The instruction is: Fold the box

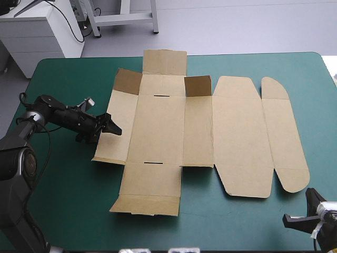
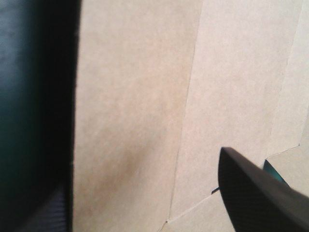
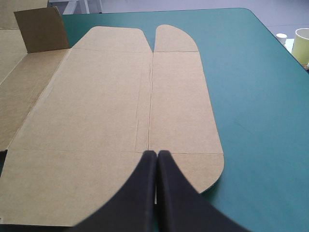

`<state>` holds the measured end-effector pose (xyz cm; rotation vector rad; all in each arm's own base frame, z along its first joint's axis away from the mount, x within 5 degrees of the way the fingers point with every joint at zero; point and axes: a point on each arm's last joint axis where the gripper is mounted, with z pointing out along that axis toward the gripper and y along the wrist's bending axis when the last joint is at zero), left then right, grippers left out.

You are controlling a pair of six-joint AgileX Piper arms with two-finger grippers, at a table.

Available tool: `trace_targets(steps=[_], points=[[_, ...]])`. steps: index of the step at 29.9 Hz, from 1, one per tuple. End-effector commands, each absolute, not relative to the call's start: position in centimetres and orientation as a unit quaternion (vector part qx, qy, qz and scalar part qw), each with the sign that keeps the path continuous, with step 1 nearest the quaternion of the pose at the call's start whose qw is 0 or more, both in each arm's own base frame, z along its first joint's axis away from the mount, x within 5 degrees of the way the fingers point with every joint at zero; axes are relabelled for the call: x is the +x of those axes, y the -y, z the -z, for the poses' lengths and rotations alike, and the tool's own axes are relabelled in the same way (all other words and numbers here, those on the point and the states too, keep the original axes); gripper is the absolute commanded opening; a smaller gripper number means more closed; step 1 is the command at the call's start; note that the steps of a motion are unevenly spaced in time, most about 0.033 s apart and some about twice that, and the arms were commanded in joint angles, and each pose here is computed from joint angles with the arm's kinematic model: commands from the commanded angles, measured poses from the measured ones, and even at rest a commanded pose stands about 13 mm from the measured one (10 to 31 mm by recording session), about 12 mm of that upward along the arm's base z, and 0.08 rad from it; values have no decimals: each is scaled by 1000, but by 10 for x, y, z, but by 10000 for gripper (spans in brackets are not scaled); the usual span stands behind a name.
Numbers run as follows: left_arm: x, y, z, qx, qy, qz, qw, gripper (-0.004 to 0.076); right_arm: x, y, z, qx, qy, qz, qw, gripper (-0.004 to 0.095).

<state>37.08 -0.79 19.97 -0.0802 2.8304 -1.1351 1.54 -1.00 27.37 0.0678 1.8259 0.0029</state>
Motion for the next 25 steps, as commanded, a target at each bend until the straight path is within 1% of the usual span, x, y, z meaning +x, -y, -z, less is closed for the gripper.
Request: trace_targets(steps=[1,6,8,10,12,14,21,25], points=[[365,23,-219,-7,-912,408,28,512,10,10,-287,27,-753,1,657,-20],[366,24,-221,-10,-908,418,31,450,10,10,-287,27,-753,1,657,-20],[366,24,-221,-18,-908,418,27,398,10,10,-287,27,-753,1,657,-20],[366,25,-221,-37,-907,420,19,301,10,10,-287,27,-753,1,657,-20],[366,25,-221,-39,-907,419,16,169,10,10,-287,27,-753,1,657,-20],[365,25,-220,-40,-909,414,11,0,10,10,-287,27,-753,1,657,-20],[362,23,-224,-43,-917,397,8,-8,10,10,-287,27,-753,1,657,-20],[360,21,-249,11,-925,375,56,-8,10,10,-287,27,-753,1,657,-20]])
